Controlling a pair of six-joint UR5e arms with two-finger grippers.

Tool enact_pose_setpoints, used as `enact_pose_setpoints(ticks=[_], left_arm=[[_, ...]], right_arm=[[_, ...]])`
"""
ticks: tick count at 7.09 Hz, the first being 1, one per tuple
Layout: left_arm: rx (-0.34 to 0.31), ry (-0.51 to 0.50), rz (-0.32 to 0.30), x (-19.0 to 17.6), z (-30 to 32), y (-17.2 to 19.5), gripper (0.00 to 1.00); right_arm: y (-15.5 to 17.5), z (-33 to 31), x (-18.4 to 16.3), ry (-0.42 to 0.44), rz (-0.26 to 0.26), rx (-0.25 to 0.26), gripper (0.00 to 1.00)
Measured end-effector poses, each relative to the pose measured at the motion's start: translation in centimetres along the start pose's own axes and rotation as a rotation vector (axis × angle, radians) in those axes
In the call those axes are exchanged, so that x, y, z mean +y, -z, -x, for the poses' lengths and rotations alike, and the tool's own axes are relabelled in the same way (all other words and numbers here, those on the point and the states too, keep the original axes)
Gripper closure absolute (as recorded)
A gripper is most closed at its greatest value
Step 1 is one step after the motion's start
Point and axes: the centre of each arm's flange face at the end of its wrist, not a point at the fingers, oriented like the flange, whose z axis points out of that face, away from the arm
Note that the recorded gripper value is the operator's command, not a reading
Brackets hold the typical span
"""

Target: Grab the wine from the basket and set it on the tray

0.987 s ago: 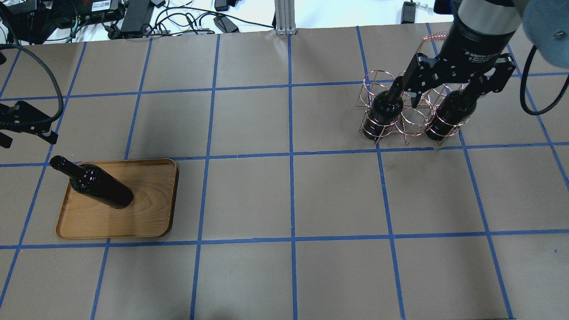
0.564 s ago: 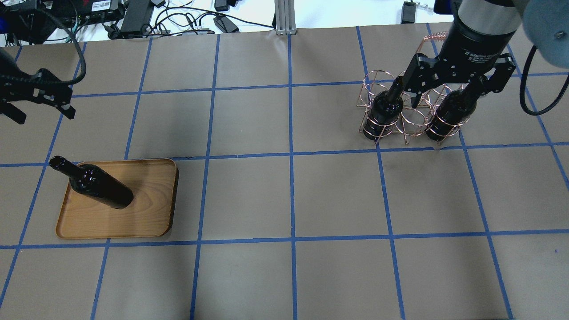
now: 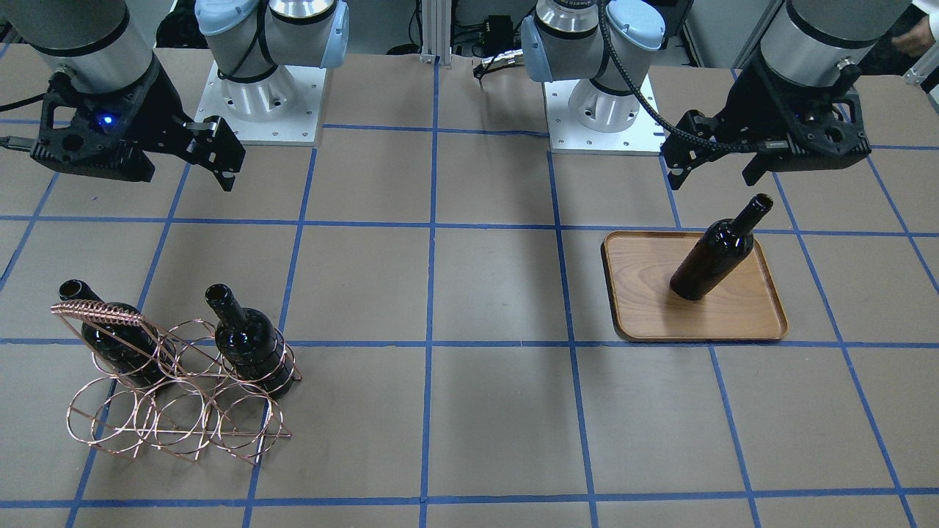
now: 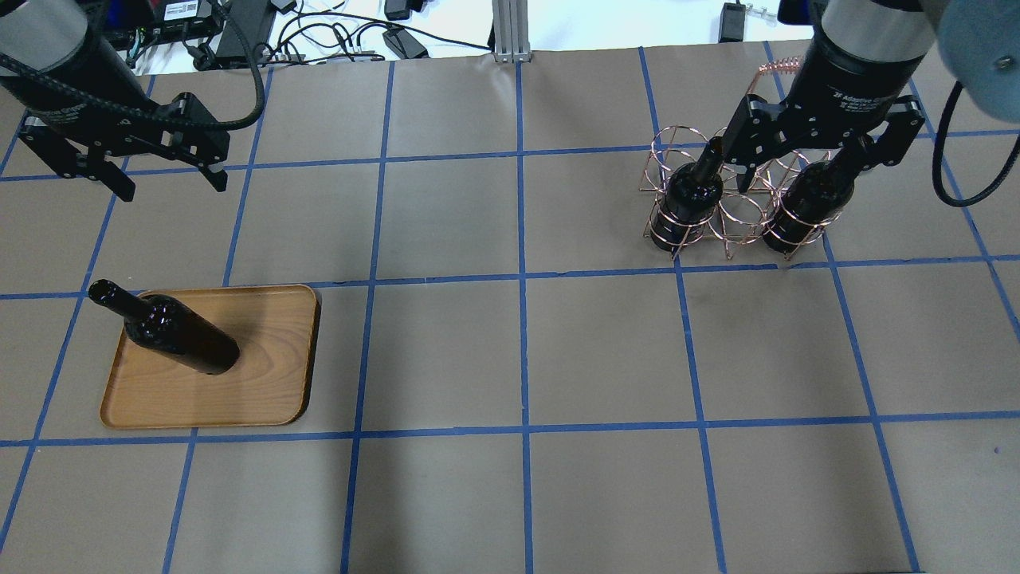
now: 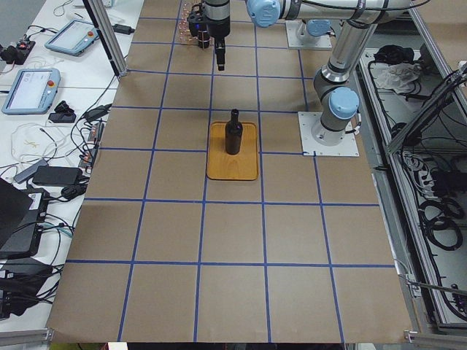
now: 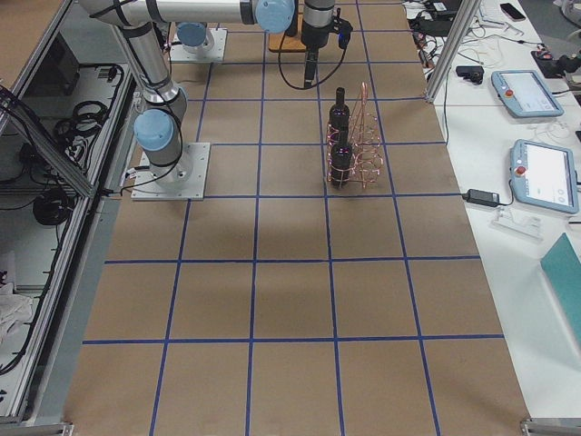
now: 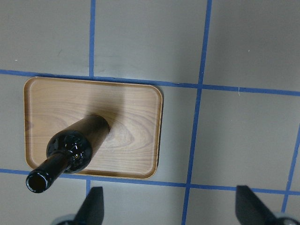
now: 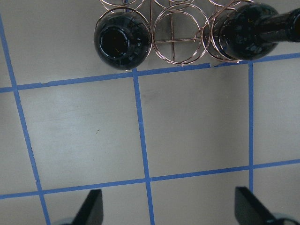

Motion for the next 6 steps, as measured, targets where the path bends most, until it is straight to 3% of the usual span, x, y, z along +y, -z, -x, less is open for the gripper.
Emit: enact_pose_setpoints(ticks=[6], left_arm=[[0.001,0.009,0.023,3.6,-3.9,-1.9,0.0]], right_arm=[[0.1,0.1,0.1,-0.004,-0.002,0.0,0.0]])
